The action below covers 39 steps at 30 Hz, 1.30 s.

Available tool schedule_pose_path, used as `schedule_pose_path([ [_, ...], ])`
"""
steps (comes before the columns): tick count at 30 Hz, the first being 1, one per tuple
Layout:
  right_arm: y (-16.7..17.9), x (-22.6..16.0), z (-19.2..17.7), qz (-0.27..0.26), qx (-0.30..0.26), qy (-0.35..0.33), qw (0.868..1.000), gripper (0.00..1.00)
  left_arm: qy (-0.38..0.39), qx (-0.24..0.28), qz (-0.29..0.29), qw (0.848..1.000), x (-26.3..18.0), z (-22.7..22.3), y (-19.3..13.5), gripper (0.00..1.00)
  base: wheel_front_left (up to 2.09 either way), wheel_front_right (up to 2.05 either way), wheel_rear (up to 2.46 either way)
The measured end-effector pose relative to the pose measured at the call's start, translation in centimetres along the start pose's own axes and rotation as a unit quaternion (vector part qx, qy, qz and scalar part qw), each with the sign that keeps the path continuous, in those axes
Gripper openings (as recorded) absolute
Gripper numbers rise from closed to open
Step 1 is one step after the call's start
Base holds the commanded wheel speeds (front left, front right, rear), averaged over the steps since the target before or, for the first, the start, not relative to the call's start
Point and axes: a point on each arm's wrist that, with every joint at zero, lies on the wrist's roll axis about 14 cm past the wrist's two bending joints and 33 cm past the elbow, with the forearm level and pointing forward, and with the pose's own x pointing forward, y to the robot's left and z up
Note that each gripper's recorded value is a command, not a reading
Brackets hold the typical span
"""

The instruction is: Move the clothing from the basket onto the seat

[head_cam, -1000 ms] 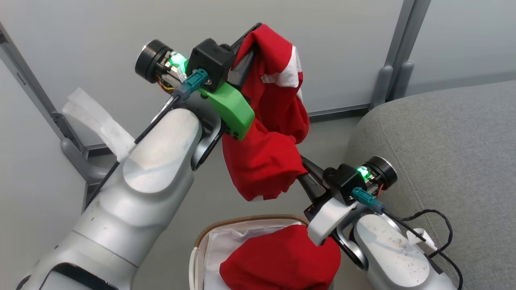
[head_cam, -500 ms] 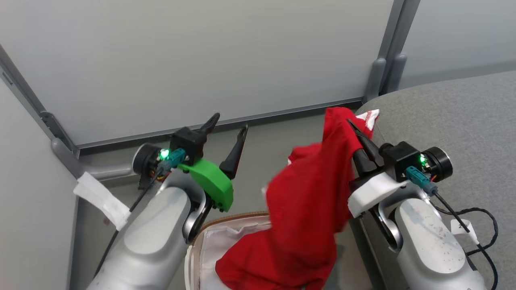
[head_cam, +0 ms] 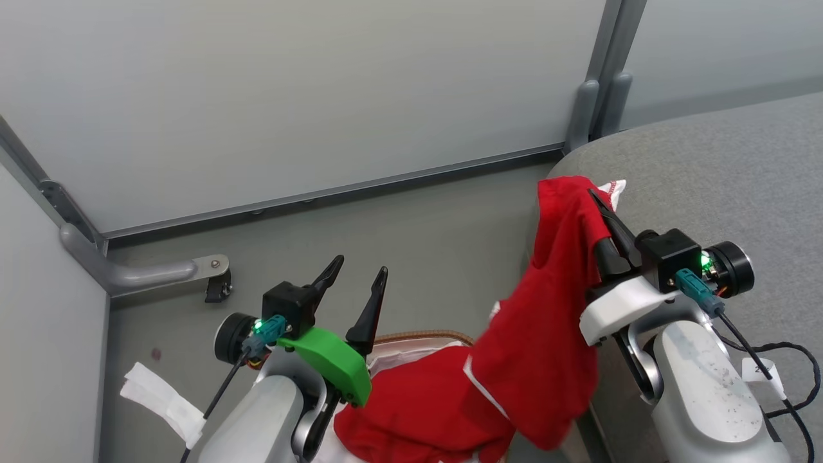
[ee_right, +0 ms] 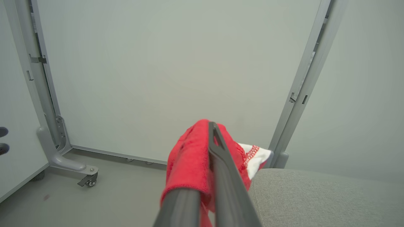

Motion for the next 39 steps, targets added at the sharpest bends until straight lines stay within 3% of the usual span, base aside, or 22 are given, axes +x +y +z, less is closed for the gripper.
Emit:
schedule_pose_path([
  [15, -5.6, -1.0, 3.2, -0.070, -0.059, -0.033, 0.995, 0.00, -0.019, -0.045, -0.016, 0.999, 0.6, -0.5, -2.7, 1.00, 0.00, 0.00, 0.00],
  [31, -15.4, -8.2, 4.6, -0.216, -0.122, -0.011, 0.969, 0.00, 0.019, -0.063, -0.162, 0.985, 3.2, -3.1, -12.2, 1.00, 0.00, 0.00, 0.00],
  [39, -17.7, -7.5, 4.7, -0.233, -0.145, -0.005, 0.962, 0.00, 0.022, -0.066, -0.188, 0.980, 4.4, -3.7, -13.1, 1.00, 0.00, 0.00, 0.00],
])
